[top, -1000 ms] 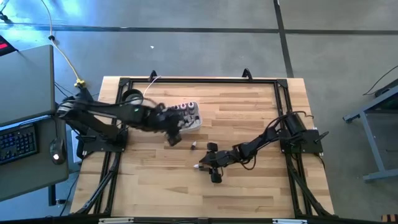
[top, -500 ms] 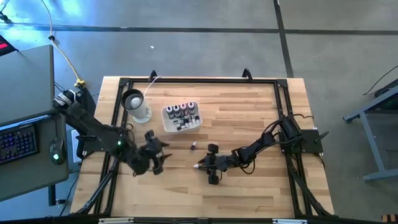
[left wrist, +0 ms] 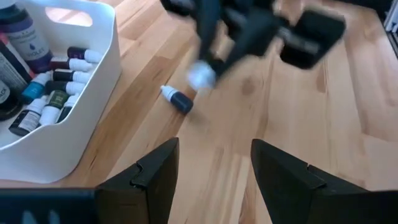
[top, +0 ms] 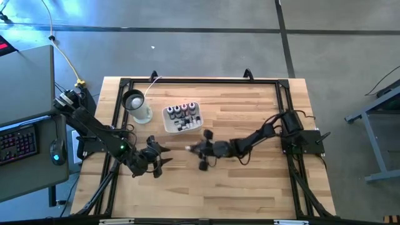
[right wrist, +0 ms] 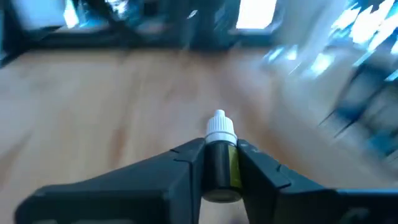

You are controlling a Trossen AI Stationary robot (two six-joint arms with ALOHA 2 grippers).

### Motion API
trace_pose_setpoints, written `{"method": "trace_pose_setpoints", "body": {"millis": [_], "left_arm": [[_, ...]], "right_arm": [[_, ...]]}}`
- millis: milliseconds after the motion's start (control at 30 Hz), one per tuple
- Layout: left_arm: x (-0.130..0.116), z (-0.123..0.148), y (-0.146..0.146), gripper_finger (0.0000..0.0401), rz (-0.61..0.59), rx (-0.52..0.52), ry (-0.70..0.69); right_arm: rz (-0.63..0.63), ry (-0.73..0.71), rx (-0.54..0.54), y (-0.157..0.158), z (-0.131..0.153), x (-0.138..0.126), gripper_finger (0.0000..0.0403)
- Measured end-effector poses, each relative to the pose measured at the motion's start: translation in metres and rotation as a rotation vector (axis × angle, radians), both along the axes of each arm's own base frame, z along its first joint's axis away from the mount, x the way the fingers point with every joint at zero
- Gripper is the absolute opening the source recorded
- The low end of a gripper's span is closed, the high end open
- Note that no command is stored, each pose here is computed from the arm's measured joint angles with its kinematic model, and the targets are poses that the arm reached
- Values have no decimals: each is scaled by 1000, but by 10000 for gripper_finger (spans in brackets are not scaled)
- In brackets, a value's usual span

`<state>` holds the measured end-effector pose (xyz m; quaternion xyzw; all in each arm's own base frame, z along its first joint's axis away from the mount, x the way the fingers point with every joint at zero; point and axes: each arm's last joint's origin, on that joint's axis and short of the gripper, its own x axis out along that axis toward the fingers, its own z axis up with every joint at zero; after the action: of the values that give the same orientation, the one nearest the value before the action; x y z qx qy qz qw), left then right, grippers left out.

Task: Pick & Place food coloring
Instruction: Put the small green food coloring bottle into the white bin, then put the small violet food coloring bottle into the white bin

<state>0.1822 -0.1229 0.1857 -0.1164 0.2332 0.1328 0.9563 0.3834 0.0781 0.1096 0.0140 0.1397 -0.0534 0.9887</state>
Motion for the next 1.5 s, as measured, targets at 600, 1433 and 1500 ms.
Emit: {"method": "trace_pose_setpoints", "body": {"millis": [600,1433,1500], "left_arm": [[-1,-1,0,198,-22,25,18],[-1,-2,-1,198,-27,-43,29],[-1,-2,-1,198,-28,-40,33]], "right_arm": [[-144,379,-121,-136,63,67,100],[353,644,-381,-42,41,52,167],[359,649,-379,-44,40,51,171]]}}
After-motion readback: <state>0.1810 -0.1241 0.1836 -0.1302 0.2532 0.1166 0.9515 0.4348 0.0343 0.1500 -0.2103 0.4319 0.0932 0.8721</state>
